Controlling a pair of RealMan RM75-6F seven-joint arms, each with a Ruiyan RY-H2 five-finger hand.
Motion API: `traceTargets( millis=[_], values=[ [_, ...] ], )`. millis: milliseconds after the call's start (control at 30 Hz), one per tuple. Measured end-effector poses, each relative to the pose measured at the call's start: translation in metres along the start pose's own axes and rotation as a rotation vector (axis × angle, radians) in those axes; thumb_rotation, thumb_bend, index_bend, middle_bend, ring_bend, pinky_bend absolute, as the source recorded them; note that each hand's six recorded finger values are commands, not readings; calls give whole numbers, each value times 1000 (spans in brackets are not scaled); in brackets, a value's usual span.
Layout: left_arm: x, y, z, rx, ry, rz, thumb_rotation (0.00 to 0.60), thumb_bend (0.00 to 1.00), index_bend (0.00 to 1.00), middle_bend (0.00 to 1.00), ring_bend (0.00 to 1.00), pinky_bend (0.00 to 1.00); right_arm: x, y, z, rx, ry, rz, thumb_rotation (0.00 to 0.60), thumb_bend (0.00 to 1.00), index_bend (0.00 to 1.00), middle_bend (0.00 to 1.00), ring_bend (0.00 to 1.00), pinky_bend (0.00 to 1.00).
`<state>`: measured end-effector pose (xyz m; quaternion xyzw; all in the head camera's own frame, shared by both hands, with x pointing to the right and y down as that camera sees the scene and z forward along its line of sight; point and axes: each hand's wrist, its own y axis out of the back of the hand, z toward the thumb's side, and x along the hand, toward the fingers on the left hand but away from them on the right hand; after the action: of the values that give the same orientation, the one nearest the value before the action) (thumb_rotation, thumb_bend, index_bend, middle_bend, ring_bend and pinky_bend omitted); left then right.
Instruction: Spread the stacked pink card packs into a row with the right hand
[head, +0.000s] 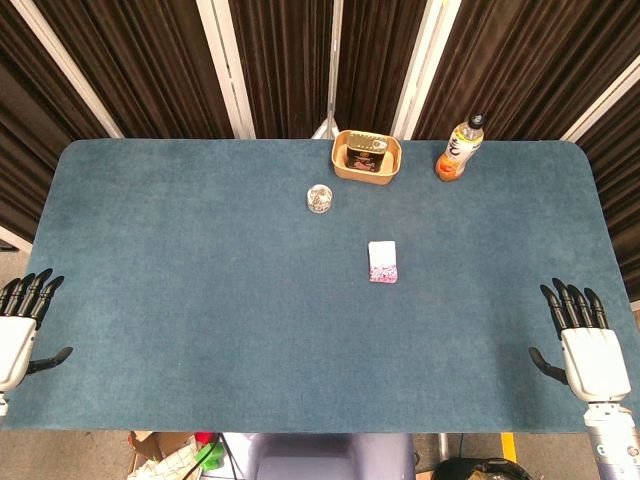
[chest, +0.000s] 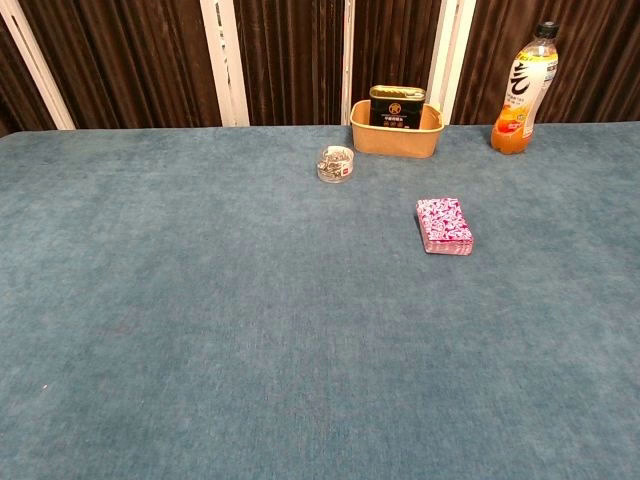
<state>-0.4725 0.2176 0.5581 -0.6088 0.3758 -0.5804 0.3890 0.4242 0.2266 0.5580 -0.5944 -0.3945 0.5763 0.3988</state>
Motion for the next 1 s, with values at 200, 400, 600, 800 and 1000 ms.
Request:
traceTargets(
  millis=[200,400,600,800,1000],
  values=[
    [0,0,0,3,3,0,600,36,0,0,0,0,0,0,0,1,3,0,600,283,0,0,0,0],
    [-1,1,0,3,4,4,600,37,0,0,0,0,1,-1,0,-8,4,7,600,283,0,0,0,0],
    [-1,1,0,-5,7,2,600,37,0,0,0,0,1,-2,1,-15,5,17,600,282,0,0,0,0],
    [2,2,-7,-21,42,2,600,37,0,0,0,0,-6,-4,6,-86,-13,58,600,271,0,0,0,0],
    [5,8,-8,-47,54,30,600,37,0,0,0,0,-35,0,24,-111,9,109,600,245,0,0,0,0]
  ],
)
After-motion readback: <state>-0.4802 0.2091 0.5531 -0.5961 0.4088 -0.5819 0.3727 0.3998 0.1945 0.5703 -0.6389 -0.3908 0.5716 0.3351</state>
